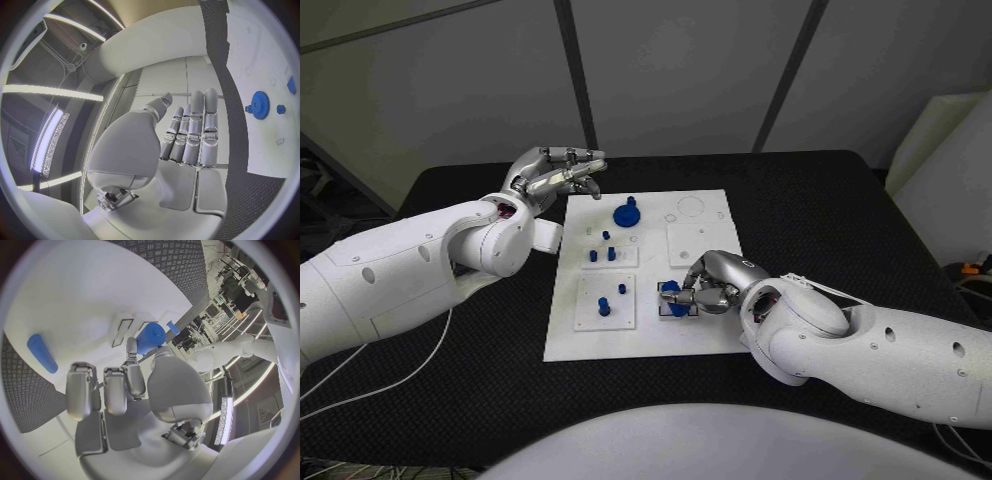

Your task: Assemble the parts on the task board

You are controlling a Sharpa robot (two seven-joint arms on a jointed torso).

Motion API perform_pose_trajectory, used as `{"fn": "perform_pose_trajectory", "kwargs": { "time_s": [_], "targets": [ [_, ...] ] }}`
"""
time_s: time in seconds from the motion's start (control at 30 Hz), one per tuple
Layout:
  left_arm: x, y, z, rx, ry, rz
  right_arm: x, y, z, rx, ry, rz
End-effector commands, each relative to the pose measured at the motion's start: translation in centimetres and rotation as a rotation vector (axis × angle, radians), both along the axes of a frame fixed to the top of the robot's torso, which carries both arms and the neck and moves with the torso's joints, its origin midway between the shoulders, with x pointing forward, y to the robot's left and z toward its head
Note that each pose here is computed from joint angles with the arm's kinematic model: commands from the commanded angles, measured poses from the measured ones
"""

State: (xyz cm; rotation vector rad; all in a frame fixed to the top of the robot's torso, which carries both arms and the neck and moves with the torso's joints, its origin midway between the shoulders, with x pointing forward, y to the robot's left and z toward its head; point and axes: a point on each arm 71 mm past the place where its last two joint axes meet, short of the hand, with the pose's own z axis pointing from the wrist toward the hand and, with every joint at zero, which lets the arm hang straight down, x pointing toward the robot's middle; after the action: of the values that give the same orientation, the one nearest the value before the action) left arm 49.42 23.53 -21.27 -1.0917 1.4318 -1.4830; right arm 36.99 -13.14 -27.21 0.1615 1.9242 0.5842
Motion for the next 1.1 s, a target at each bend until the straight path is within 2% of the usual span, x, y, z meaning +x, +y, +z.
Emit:
{"fn": "perform_pose_trajectory", "kwargs": {
  "time_s": [0.03, 0.3, 0.77, 1.1],
  "targets": [
    [-0.03, -0.1, 0.14, -0.008, -0.003, -0.014, 0.2, -0.1, 0.1, -0.014, -0.011, -0.017],
    [-0.01, -0.1, 0.13, -0.007, -0.003, -0.015, 0.2, 0.0, 0.3, -0.002, -0.036, -0.022],
    [0.01, -0.1, 0.1, -0.007, -0.001, -0.015, -0.3, 0.0, 1.0, 0.028, -0.079, 0.029],
    [0.02, 0.0, 0.08, -0.006, 0.0, -0.015, -0.6, 0.0, 1.1, 0.019, -0.081, 0.06]
  ]
}}
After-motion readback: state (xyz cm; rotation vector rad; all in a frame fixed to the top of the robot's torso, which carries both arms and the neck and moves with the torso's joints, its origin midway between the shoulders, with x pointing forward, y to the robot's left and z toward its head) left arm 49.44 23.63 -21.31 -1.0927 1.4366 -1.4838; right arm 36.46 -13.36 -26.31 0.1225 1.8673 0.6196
